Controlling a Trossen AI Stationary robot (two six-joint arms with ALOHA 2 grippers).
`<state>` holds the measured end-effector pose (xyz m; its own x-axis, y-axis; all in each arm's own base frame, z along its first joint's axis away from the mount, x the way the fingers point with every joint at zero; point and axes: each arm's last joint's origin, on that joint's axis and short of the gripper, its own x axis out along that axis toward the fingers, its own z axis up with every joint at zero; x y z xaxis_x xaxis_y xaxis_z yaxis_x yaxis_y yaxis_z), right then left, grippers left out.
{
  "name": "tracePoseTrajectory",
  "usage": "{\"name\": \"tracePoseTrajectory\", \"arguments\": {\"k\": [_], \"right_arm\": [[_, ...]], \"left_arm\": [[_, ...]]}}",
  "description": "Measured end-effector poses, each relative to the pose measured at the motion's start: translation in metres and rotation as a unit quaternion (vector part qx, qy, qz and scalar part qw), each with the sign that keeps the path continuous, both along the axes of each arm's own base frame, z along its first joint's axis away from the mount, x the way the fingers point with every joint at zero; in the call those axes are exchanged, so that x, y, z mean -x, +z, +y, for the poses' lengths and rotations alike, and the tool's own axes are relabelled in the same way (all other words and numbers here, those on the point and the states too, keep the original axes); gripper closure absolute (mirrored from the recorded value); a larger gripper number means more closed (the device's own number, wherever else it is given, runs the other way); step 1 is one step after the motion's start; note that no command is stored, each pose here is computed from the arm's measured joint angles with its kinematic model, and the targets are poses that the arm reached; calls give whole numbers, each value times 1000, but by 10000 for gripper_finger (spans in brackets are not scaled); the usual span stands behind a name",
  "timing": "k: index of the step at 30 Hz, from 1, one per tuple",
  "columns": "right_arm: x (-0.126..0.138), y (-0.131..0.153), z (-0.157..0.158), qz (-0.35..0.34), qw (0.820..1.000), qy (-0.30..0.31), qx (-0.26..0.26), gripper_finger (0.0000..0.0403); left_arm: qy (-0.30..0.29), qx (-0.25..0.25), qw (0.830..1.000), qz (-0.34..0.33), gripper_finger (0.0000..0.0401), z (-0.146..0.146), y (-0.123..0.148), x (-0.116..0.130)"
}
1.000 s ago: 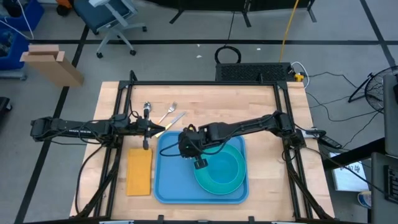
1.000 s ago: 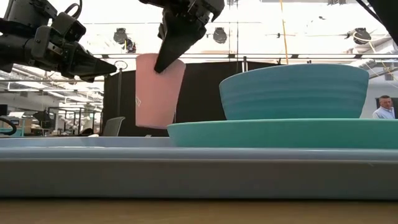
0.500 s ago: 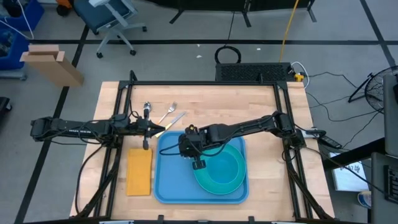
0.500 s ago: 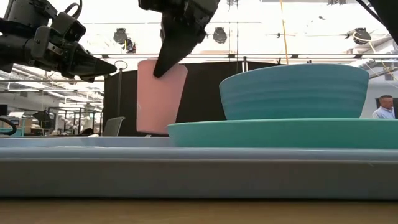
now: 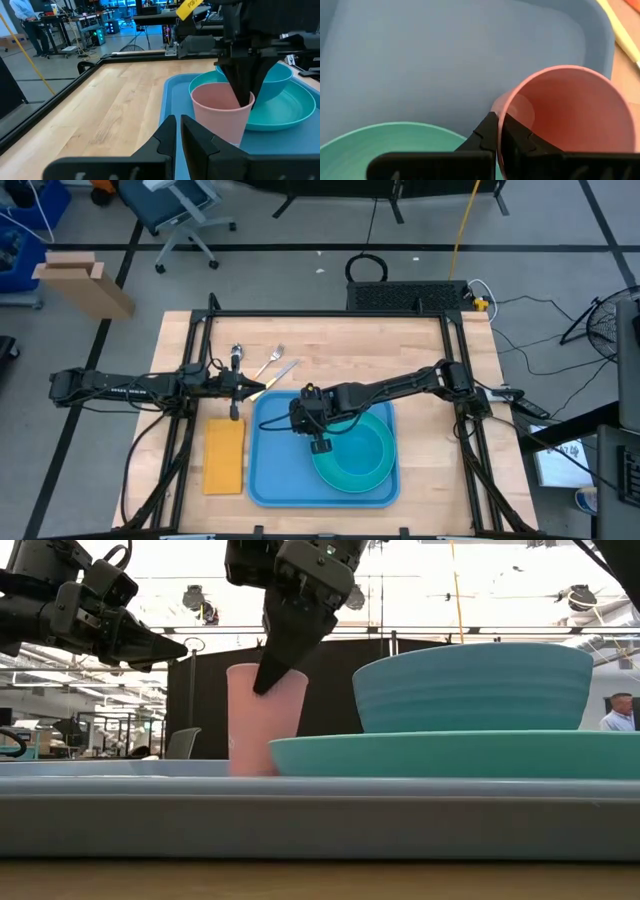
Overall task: Set up tray
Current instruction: Put the pink cup on the top left of the green plate, then put the yellow napkin on the bottom left of the pink cup
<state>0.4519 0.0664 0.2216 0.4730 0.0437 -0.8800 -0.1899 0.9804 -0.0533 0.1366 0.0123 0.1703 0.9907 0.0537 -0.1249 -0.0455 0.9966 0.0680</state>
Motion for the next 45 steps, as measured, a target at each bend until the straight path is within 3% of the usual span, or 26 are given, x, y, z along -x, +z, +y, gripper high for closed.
{"name": "tracePoseTrajectory", "arguments": {"k": [7, 19, 32, 38, 45], "right_arm": [[0, -2, -5, 1, 1000, -5, -2, 393], [-1, -3, -11, 7, 999, -8, -43, 298], [1, 11, -11, -20, 999, 5, -40, 244], [14, 50, -15, -66, 997, 11, -37, 230], [72, 154, -19, -202, 977, 62, -14, 251]], "left_arm": [[0, 1, 1000, 0, 370, 0, 0, 0], [-4, 3, 1000, 0, 370, 0, 0, 0], [-4, 3, 1000, 0, 370, 0, 0, 0], [-5, 1, 1000, 0, 370, 0, 0, 0], [-5, 1, 1000, 1, 370, 0, 0, 0]]}}
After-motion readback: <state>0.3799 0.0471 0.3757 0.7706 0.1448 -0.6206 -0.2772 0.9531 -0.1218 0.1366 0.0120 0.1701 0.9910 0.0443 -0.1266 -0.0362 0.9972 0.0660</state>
